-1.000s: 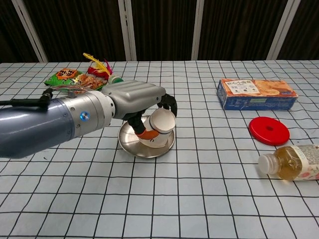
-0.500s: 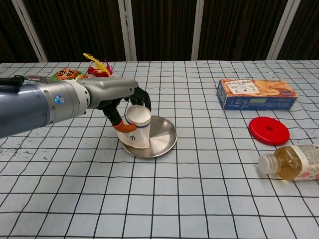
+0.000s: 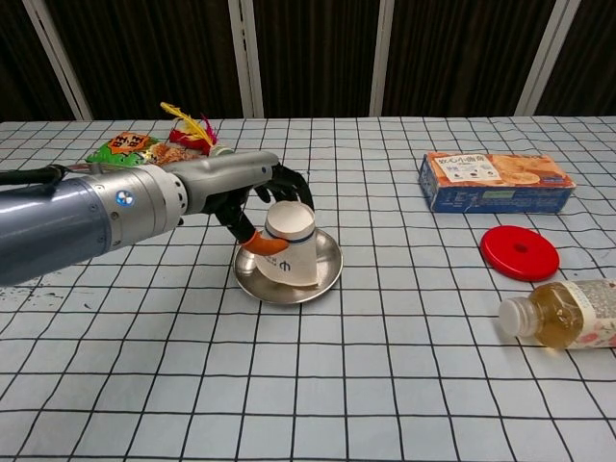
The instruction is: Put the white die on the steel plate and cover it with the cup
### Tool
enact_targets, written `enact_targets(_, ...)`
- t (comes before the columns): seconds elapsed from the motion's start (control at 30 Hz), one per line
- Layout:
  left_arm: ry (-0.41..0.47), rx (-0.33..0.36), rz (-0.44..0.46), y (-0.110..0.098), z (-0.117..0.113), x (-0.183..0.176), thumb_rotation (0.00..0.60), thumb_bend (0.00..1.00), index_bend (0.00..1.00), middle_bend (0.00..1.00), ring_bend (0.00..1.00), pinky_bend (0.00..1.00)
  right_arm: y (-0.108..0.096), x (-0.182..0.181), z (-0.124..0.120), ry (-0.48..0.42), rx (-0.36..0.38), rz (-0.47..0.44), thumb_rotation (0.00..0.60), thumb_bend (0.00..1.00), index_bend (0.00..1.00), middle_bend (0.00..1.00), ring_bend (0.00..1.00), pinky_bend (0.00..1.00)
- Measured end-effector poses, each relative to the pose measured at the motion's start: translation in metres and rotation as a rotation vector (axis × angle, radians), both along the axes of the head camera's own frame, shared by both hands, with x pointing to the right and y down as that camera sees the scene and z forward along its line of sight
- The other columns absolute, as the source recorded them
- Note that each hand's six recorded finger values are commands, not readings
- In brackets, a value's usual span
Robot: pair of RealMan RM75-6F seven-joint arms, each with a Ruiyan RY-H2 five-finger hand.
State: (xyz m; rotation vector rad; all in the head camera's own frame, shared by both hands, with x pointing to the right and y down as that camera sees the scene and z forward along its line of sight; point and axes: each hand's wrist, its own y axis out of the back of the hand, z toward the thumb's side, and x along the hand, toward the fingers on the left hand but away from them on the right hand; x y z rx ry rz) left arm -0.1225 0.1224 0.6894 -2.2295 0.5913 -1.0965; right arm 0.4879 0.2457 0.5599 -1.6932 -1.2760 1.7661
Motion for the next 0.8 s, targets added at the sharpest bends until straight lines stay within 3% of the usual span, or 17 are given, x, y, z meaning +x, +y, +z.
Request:
enact_targets(0.17,0.061,0.018,0.004,0.002,-0.003,0.010,0.600,0.51,0.42,0.33,0.21,0.21,0.000,0.000,0.000,-0.003,-0.003,0.000,0.600,0.10,0.21,0.19,0.15,0.01)
enact_targets(0.37,0.057,0.033,0.014,0.005,0.003,0.006,0.600,0.51,0.42,0.33,0.21,0.21,0.001,0.001,-0.001,-0.006,-0.006,0.003,0.600,0.10,0.21,0.19,0.15,0.01)
enact_targets(0.8,0.057,-0.049,-0.048,0.005,0.018,-0.026,0.600,0.51,0.42,0.33,0.21,0.21,0.001,0.000,0.002,-0.004,-0.016,0.000,0.600,0.10,0.21,0.19,0.15,0.01)
